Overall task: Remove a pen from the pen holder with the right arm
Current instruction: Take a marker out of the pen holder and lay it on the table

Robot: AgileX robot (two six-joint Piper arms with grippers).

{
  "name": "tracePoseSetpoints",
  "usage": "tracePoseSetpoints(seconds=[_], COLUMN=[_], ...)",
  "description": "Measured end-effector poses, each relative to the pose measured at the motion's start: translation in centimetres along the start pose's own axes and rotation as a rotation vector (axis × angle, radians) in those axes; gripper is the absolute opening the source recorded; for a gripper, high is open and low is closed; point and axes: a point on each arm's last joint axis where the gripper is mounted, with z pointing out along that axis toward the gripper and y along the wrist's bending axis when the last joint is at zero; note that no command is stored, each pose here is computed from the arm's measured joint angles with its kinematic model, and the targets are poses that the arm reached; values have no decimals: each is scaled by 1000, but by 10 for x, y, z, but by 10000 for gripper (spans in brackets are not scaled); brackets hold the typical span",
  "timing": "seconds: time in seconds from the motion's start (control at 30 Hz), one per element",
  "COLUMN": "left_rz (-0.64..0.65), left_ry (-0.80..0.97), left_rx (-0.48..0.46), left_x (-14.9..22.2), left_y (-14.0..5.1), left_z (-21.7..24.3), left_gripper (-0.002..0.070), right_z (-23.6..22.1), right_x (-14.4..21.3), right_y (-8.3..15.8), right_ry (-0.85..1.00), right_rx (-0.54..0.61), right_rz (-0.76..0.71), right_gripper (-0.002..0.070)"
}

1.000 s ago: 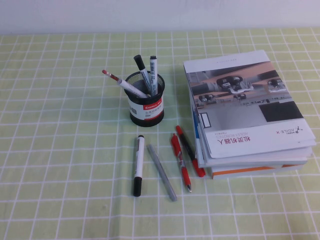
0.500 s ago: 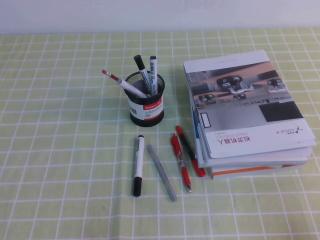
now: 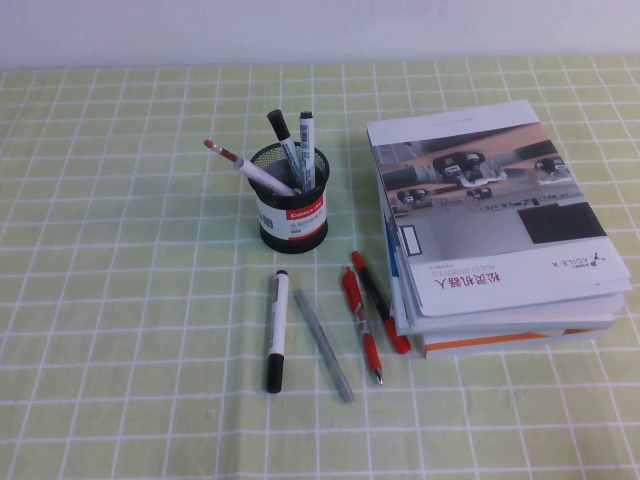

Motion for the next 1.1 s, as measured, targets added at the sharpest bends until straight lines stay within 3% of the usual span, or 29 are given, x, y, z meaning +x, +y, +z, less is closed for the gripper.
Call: tracePoseSetpoints(seconds=[0.83, 1.1], left_rz=[0, 0], left_ry=[0, 0], left_rx=[0, 0], left_x=[0, 0], left_y=[0, 0], left_z=[0, 0], left_gripper=[-5, -5], right_z=[0, -3], right_x=[-2, -21], right_y=[0, 3], right_ry=[-25, -225], right_rx=[0, -77], right_rz=[12, 372], right_gripper=[-13, -12])
